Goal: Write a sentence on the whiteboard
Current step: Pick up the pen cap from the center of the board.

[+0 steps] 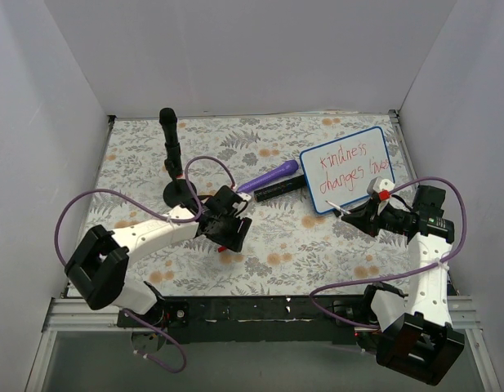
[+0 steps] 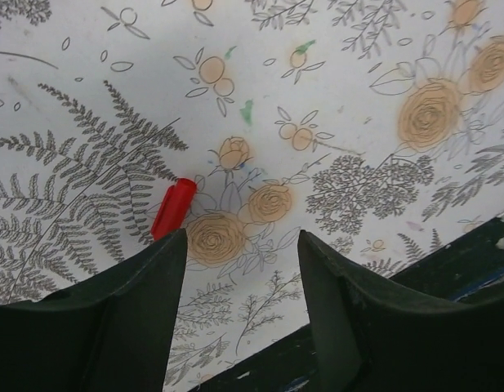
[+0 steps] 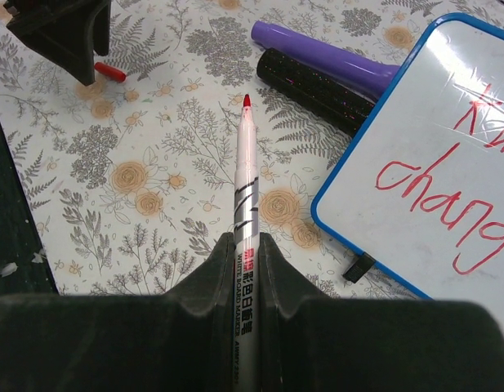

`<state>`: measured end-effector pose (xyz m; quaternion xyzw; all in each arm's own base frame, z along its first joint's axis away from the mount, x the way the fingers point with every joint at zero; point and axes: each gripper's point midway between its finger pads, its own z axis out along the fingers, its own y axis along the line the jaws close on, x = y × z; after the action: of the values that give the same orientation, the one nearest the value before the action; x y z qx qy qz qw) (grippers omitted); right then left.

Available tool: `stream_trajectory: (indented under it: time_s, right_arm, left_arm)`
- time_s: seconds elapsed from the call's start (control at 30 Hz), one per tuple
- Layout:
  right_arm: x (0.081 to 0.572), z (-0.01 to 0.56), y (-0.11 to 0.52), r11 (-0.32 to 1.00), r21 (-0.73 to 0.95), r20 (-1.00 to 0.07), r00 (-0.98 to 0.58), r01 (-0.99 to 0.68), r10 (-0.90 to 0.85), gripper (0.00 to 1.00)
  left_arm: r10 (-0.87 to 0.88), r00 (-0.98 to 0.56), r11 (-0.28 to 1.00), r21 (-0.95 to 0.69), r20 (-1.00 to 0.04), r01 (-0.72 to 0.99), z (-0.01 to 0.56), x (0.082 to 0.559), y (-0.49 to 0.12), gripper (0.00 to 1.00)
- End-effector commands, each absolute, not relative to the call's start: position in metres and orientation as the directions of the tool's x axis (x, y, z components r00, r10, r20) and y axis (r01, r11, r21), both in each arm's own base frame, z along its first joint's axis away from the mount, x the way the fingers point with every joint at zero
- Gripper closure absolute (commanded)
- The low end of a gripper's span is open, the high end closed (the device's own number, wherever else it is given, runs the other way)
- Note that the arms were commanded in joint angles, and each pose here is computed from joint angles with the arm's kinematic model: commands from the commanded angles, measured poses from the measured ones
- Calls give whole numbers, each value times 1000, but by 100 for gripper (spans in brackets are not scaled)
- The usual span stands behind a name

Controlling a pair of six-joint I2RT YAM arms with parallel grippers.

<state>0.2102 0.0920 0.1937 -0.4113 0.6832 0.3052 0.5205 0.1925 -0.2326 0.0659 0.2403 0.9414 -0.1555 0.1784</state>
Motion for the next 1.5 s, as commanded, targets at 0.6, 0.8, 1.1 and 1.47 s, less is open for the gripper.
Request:
stream_trajectory:
  time_s: [0.6, 0.8, 1.1, 1.47]
  right_arm:
    - [212, 194, 93, 471, -13, -963, -115, -882, -242, 99]
    - [211, 194, 94, 469, -10, -964, -117, -883, -240, 99]
    - [211, 194, 96, 460, -11, -964, -114, -888, -242, 99]
    - [210, 193, 97, 456, -12, -963, -114, -890, -246, 99]
  left_arm:
    - [498, -828, 859, 16, -256, 512, 20, 206, -203, 68]
    - [469, -849, 875, -7, -244, 485, 16, 202, -205, 70]
    - [421, -874, 898, -21, -241, 439, 30, 192, -199, 55]
    - [434, -877, 896, 1, -206, 444, 18, 194, -199, 72]
